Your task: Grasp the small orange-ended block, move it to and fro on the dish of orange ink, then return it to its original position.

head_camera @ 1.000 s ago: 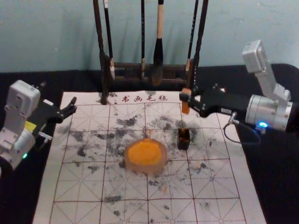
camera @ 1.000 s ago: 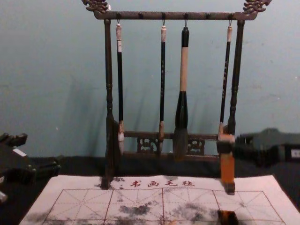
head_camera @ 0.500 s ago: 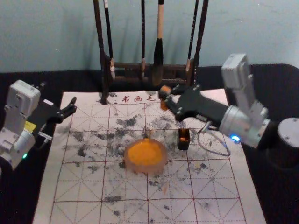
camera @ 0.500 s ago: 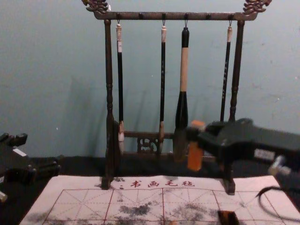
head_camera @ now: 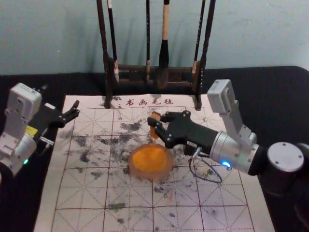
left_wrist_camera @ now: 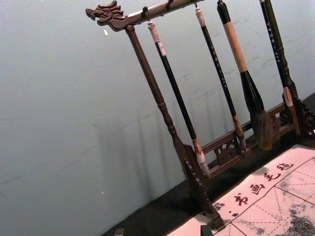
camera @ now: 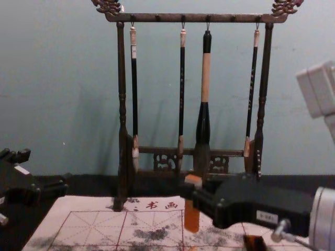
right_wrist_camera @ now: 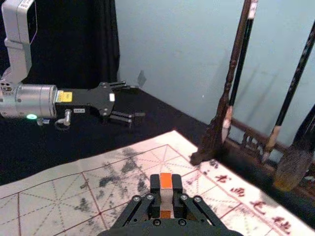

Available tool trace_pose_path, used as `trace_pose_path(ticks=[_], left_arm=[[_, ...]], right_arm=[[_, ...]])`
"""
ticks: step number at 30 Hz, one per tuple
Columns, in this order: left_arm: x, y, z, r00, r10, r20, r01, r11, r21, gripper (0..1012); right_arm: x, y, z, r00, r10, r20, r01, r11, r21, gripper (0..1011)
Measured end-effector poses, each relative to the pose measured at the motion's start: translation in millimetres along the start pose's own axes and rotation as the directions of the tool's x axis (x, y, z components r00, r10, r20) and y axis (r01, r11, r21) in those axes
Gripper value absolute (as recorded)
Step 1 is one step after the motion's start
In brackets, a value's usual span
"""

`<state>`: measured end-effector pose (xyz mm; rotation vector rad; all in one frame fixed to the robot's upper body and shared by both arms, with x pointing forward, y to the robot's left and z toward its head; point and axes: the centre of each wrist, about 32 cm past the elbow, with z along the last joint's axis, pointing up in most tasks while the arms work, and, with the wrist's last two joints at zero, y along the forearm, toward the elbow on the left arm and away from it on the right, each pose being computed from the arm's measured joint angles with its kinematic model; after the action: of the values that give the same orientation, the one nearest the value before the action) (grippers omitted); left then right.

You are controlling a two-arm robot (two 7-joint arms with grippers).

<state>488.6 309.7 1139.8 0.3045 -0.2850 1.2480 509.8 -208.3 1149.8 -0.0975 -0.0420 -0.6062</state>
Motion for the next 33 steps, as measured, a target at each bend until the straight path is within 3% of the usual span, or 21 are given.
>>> trace_pose_path(ticks=[11, 33], left_arm=[[0.0, 0.0, 0.0, 1.0000, 0.000, 0.000, 0.000, 1.0000, 0.000, 1001], [0.0, 0.0, 0.0, 1.0000, 0.000, 0.000, 0.000, 1.0000, 0.000, 1001]], right_arm=[[-14.3, 0.6, -13.5, 0.998, 0.000, -0.056, -0.002, 0.999, -0.040, 108], [-18.7, 9.3, -25.1, 0.995, -0.035, -0.089, 0.026, 0.994, -0.102, 108]])
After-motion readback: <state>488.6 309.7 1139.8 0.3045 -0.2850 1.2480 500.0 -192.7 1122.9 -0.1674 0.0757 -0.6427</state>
